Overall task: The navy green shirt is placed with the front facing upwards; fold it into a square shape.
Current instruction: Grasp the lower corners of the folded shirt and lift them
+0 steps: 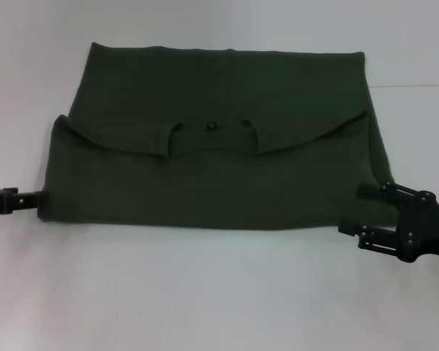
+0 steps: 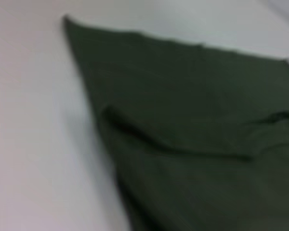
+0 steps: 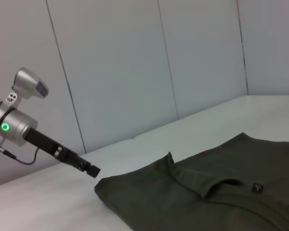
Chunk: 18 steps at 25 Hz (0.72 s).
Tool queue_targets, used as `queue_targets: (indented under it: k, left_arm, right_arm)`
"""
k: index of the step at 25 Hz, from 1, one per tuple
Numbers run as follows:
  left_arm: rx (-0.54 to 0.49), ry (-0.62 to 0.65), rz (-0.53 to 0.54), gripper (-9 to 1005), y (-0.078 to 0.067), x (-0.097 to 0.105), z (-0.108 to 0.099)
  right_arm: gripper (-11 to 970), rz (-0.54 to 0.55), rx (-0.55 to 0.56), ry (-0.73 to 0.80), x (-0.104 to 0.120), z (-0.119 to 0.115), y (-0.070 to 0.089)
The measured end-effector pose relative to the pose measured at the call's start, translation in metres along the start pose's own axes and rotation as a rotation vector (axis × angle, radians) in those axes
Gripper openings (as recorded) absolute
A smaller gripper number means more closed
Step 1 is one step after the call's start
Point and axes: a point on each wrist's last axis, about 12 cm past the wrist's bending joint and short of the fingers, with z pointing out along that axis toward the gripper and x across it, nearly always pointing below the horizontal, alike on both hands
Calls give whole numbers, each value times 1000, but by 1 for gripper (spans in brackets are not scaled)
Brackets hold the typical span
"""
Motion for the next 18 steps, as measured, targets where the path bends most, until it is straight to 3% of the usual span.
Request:
queue_targets:
  k: [5, 18]
  left_arm:
    - [-27, 45, 24, 752, 0, 4, 6]
    - [23, 87, 76, 747, -16, 1, 23]
  right_arm:
    - [828, 10, -8, -2, 2, 2, 2]
    - [825, 30, 0, -6, 3, 1, 2]
